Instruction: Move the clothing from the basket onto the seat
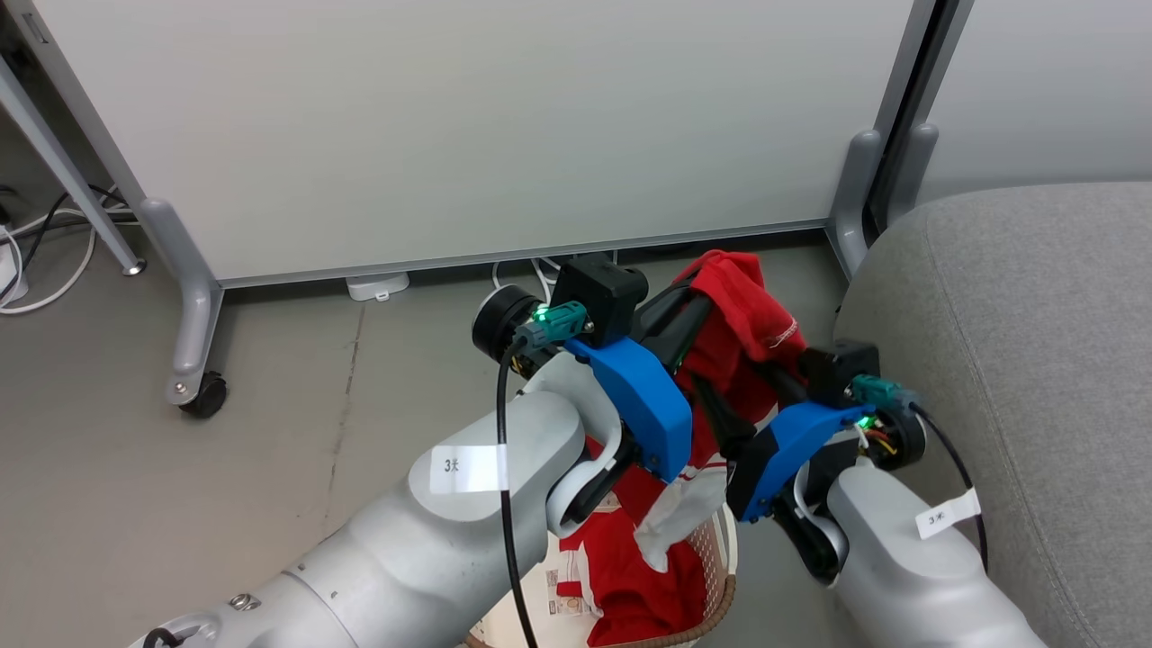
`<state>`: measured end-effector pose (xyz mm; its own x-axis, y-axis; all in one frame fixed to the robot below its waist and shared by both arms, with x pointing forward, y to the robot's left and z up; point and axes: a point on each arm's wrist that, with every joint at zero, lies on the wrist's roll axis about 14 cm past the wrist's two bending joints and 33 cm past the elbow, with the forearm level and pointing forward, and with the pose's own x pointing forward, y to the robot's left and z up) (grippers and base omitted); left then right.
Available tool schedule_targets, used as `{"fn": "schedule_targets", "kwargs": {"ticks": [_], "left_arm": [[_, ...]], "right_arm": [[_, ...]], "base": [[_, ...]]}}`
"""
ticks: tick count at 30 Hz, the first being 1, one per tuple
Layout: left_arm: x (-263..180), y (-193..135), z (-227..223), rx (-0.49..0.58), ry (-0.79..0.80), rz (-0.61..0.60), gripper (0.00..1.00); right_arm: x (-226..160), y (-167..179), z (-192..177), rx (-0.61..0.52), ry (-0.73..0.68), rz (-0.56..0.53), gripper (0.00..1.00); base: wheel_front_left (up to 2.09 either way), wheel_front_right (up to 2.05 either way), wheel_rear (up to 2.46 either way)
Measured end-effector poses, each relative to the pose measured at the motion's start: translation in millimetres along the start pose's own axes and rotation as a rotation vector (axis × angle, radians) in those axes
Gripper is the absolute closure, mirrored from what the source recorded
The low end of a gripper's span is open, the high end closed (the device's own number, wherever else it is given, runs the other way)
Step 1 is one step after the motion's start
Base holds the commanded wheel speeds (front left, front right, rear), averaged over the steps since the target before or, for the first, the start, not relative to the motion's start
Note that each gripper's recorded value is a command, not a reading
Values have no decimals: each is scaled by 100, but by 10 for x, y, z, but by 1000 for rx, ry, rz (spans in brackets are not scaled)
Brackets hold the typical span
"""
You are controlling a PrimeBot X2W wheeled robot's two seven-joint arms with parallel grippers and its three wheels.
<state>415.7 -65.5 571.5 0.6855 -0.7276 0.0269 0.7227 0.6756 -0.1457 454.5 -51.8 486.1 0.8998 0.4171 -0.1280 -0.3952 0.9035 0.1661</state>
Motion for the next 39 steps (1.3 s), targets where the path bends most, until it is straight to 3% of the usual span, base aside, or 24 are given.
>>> {"fn": "schedule_targets", "kwargs": {"ticks": [8, 9, 11, 12, 39], "left_arm": [[11, -25, 6, -5, 0, -7, 100], [12, -27, 5, -4, 1, -8, 100], [16, -16, 0, -4, 4, -6, 100], [18, -15, 2, -4, 3, -6, 100], [31, 3, 42, 25, -5, 9, 100]], "right_arm": [[67, -51, 282, -38, -85, -9, 0], [63, -53, 289, -38, -89, -10, 20], [57, -55, 305, -44, -98, -10, 86], [53, -56, 308, -46, -100, -10, 100], [-71, -11, 289, -57, -107, -2, 100]], "base": [[0, 0, 0], [0, 0, 0], [0, 0, 0], [0, 0, 0], [0, 0, 0]]}}
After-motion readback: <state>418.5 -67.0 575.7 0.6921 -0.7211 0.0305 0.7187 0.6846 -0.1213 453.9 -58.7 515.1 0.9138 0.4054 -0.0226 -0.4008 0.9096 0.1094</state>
